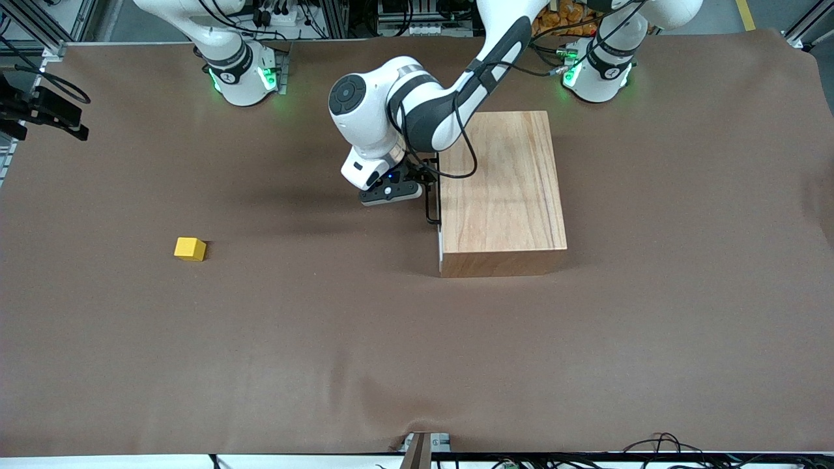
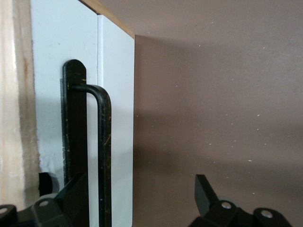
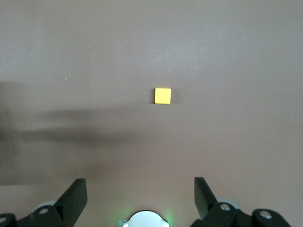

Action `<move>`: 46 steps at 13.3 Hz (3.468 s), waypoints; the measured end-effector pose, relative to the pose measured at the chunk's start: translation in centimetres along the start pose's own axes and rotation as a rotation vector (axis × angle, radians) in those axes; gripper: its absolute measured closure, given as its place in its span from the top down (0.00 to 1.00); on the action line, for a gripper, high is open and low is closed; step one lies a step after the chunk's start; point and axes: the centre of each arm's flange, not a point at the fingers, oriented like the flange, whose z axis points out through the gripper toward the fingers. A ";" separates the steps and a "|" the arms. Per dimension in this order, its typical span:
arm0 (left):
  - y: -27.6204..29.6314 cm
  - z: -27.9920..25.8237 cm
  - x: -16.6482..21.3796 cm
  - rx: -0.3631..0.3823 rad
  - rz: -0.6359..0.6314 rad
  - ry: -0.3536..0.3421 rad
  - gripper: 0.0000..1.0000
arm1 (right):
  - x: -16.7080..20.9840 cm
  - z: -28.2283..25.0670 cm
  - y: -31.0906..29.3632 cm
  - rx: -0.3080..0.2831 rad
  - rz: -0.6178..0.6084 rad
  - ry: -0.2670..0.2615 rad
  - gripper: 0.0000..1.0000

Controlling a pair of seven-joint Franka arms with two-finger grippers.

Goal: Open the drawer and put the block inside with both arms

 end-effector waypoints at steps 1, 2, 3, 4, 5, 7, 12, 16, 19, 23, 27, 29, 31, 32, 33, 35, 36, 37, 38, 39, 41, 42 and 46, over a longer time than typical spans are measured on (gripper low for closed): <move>0.0 0.2 0.0 0.004 0.010 -0.002 1.00 | 0.1 0.1 0.0 0.000 0.000 -0.001 1.00; 0.0 0.5 -0.1 0.008 0.025 -0.005 1.00 | 0.2 0.2 0.0 0.000 0.000 -0.005 1.00; 0.0 0.9 -0.1 0.014 0.036 -0.008 1.00 | 0.3 0.4 0.0 0.000 0.000 -0.008 1.00; 0.1 1.3 -0.1 0.019 0.042 -0.011 1.00 | 0.4 0.5 0.0 0.000 0.000 -0.011 1.00; 0.2 1.5 -0.2 0.022 0.043 -0.013 1.00 | 0.5 0.6 0.0 0.000 0.000 -0.013 1.00; 0.3 1.7 -0.3 0.025 0.044 -0.014 1.00 | 0.5 0.7 0.0 0.000 0.000 -0.014 1.00; 0.9 3.0 -1.0 0.042 0.058 -0.022 1.00 | 0.5 0.7 0.0 0.000 0.000 -0.014 1.00; 1.1 3.5 -0.9 0.044 0.058 -0.023 1.00 | 0.5 0.7 0.0 0.000 0.000 -0.015 1.00; 1.7 2.3 -0.6 -0.006 0.058 0.006 1.00 | 0.6 0.7 0.0 0.000 0.000 -0.015 1.00; 2.6 1.6 -1.0 -0.057 0.069 0.029 1.00 | 0.6 0.8 0.1 0.000 0.002 -0.016 1.00; 3.7 0.9 -1.9 -0.112 0.088 0.045 1.00 | 0.6 0.8 0.1 0.000 0.002 -0.016 1.00; 4.3 0.5 -2.2 -0.153 0.094 0.060 1.00 | 0.6 0.8 0.1 0.000 0.002 -0.016 1.00; 4.8 0.0 -2.4 -0.195 0.096 0.073 1.00 | 0.6 0.8 0.1 0.000 0.002 -0.016 1.00; 5.0 -0.1 -2.3 -0.215 0.096 0.084 1.00 | 0.6 0.8 0.1 0.000 0.002 -0.016 1.00; 5.2 -0.2 -2.2 -0.233 0.096 0.094 1.00 | 0.6 0.8 0.1 0.000 0.002 -0.016 1.00; 5.5 0.1 -2.2 -0.249 0.096 0.102 1.00 | 0.6 0.8 0.1 0.000 0.002 -0.016 1.00; 5.5 0.1 -2.2 -0.250 0.096 0.102 1.00 | 0.6 0.8 0.1 0.001 0.002 -0.016 1.00; 5.6 0.1 -2.2 -0.254 0.096 0.103 1.00 | 0.6 0.8 0.1 0.001 0.002 -0.016 1.00; 5.8 -0.1 -2.4 -0.271 0.099 0.110 1.00 | 0.6 0.8 0.1 0.001 0.002 -0.016 1.00; 6.3 -0.5 -2.8 -0.299 0.106 0.118 1.00 | 0.6 0.8 0.1 0.001 0.002 -0.016 1.00; 7.0 -0.9 -3.9 -0.330 0.122 0.118 1.00 | 0.6 0.8 0.1 0.001 0.003 -0.016 1.00; 7.2 -1.0 -4.2 -0.335 0.127 0.117 1.00 | 0.6 0.8 0.1 0.001 0.003 -0.016 1.00; 7.4 -3.5 -4.8 -0.367 0.127 0.120 1.00 | 1.3 1.8 0.1 0.001 0.002 -0.038 1.00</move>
